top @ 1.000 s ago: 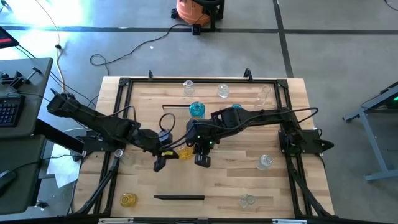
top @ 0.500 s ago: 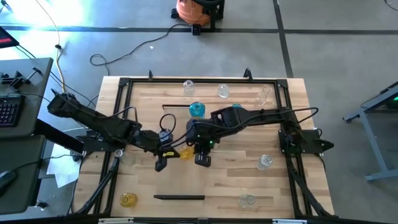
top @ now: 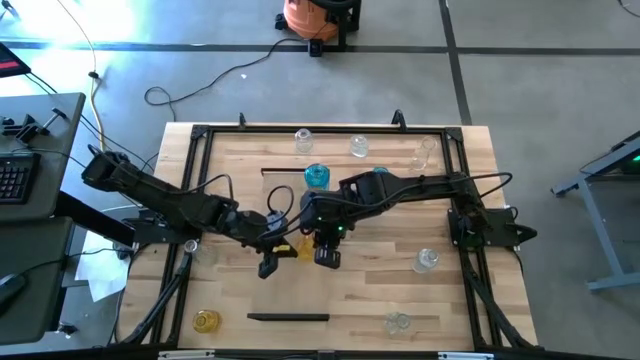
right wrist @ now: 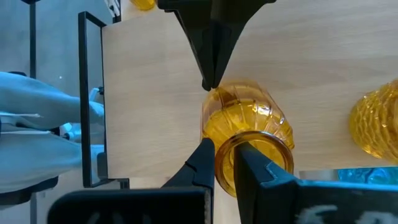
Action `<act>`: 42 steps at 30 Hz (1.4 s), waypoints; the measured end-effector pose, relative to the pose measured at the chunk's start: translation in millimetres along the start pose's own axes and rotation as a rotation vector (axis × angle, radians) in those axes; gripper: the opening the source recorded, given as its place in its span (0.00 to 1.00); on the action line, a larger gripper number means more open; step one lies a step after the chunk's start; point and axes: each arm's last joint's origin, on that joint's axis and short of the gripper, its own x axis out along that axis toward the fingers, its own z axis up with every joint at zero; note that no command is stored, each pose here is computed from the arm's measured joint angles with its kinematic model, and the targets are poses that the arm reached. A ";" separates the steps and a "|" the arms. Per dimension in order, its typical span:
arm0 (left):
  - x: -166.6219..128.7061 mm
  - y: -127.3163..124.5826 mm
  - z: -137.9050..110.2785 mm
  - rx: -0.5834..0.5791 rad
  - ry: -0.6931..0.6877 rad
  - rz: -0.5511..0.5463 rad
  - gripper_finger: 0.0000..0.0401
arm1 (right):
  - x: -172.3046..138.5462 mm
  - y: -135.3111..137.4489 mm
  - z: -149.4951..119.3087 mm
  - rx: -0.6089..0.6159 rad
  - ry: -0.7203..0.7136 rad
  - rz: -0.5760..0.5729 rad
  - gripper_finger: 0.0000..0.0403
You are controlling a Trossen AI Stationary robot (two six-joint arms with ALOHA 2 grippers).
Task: Sort vases onto shelf
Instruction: Put the right yellow vase on the shelf to align with the other yellow vase
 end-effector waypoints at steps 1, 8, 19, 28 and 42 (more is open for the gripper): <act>0.0 0.4 0.2 -0.001 0.001 0.000 0.00 | 0.0 0.0 0.1 0.000 -0.001 -0.001 0.02; -0.3 1.8 0.6 -0.002 0.009 -0.003 0.00 | 0.2 0.6 1.5 -0.009 -0.015 0.006 0.02; 0.0 3.9 -0.3 0.000 0.005 0.034 0.00 | 0.1 2.8 5.3 -0.016 -0.052 0.033 0.11; 0.3 5.4 0.4 -0.001 -0.008 0.057 0.00 | -2.8 8.8 15.2 -0.046 -0.148 0.109 0.13; 0.2 1.8 1.1 -0.028 0.001 -0.002 0.00 | -1.7 10.4 12.5 -0.002 -0.125 0.109 0.13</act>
